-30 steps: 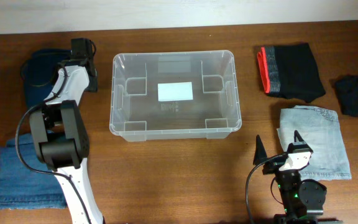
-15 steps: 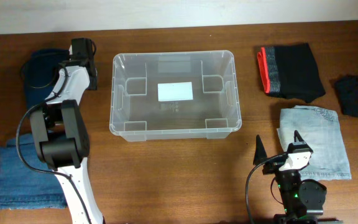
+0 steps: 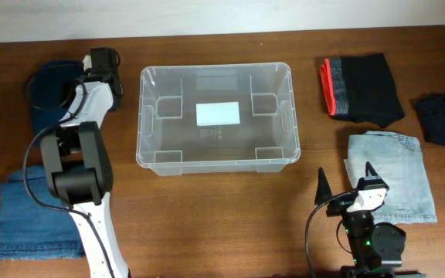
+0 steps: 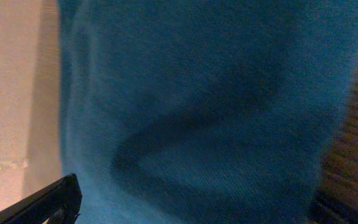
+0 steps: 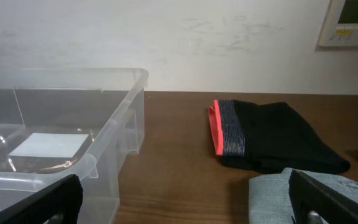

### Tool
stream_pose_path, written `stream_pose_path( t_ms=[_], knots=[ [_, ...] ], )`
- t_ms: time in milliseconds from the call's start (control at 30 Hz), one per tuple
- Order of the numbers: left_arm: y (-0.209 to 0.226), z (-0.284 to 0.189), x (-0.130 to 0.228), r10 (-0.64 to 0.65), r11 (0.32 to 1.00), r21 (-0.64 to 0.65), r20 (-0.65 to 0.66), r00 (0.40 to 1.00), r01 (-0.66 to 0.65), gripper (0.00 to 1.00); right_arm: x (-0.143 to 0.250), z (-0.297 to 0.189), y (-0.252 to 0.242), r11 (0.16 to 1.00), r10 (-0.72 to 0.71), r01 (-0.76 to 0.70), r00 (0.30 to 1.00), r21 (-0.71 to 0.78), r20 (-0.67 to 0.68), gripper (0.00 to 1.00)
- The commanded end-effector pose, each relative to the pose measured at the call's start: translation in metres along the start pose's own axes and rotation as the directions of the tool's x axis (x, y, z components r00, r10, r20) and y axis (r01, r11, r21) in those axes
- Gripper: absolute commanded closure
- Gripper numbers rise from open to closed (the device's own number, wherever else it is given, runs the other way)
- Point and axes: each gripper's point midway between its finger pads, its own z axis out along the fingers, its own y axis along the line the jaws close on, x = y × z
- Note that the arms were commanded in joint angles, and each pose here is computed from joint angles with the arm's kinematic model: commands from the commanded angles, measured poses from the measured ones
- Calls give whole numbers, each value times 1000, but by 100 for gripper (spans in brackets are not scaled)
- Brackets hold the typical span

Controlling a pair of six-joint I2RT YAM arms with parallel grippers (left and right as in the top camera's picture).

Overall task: Pack container
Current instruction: 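Lower the left gripper and grasp the teal shirt's near edge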

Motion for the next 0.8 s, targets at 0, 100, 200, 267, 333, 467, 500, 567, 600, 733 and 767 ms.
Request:
stream_pose_path(
  t_ms=[0,100,200,267,333,467,500,567,600,733,767],
  knots=[
    [-16,32,36,64,995,-76,-95,993,-72,1,1,0,-1,1000,-2,2,1000,0,-1,1],
    [-15,39,42,71,992,-99,-114,991,-83,1,1,0,-1,1000,-2,2,1000,0,-1,1],
    [-17,43,47,54,994,-88,-126,990,-66,1,1,0,-1,1000,-2,2,1000,0,-1,1],
    [-15,46,49,18,995,-94,-130,991,-30,1,1,0,-1,1000,-2,2,1000,1,-1,1],
    [-12,48,50,-13,995,-100,-132,991,-1,1,1,0,-1,1000,-2,2,1000,0,-1,1],
    [-21,55,56,-22,1000,-7,-152,988,21,1,1,0,-1,1000,-2,2,1000,0,-1,1],
    [-24,57,57,-23,999,23,-158,987,27,1,1,0,-1,1000,-2,2,1000,0,-1,1],
    [-31,60,60,-28,995,86,-172,985,43,1,1,0,-1,1000,-2,2,1000,0,-1,1],
    [-31,61,61,-31,994,97,-175,984,49,1,1,0,-1,1000,-2,2,1000,0,-1,2],
    [-28,64,63,-38,994,96,-181,983,56,1,1,0,-1,1000,-2,2,1000,0,-1,1],
    [-27,65,64,-40,994,95,-183,982,58,1,1,0,-1,1000,-2,2,1000,0,-1,1]
  ],
)
